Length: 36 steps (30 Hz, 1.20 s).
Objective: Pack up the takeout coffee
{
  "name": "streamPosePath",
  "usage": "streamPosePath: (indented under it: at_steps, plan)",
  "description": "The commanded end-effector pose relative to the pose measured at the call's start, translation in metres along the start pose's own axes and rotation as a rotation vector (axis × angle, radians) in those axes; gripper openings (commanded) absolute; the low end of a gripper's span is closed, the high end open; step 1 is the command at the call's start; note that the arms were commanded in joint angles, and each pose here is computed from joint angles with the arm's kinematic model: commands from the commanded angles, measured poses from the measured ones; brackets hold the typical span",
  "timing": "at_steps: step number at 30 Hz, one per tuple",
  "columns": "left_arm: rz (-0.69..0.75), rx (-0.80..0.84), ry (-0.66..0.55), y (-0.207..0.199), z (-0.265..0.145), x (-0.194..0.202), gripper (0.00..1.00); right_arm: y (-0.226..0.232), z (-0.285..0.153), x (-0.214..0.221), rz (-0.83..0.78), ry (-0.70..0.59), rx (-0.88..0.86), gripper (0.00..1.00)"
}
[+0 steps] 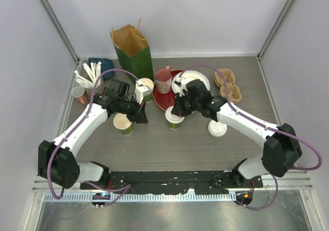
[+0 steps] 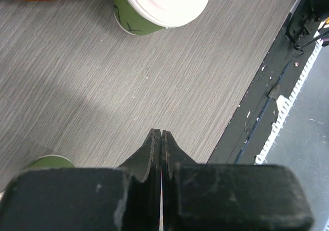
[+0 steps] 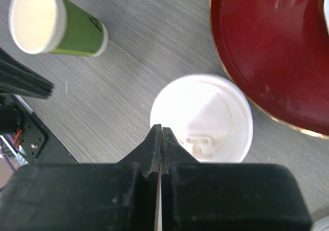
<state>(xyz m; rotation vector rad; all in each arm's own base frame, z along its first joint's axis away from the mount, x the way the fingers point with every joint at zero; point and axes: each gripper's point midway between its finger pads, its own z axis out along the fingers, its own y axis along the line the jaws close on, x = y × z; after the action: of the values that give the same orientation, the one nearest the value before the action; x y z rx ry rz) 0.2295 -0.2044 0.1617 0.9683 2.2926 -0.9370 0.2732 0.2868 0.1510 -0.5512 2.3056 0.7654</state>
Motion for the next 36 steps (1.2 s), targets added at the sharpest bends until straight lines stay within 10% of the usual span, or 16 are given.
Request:
streamPosePath:
  at_steps: [1, 9, 14, 17, 27, 36]
  plan:
    - [0.045, -0.001, -0.049, -0.006, -0.012, -0.019, 0.00, 0.025, -0.019, -0.044, -0.067, -0.083, -0.065, 0.02]
    - [0.053, -0.073, -0.060, 0.000, -0.022, -0.023, 0.06, -0.024, -0.070, -0.069, -0.108, -0.138, 0.282, 0.29]
    - [0.077, -0.186, -0.074, 0.013, -0.037, -0.029, 0.52, -0.068, -0.107, -0.029, -0.403, 0.021, 0.448, 0.48]
    - [0.078, -0.229, -0.091, 0.018, -0.044, -0.036, 0.64, -0.088, -0.115, 0.008, -0.558, 0.195, 0.449, 0.51]
    - [0.120, -0.249, -0.125, 0.016, -0.052, -0.039, 0.65, -0.127, -0.133, 0.082, -0.981, 0.566, 0.239, 0.49]
    - [0.159, -0.222, -0.147, 0.006, -0.057, -0.043, 0.65, -0.166, -0.126, 0.126, -0.990, 0.775, 0.223, 0.51]
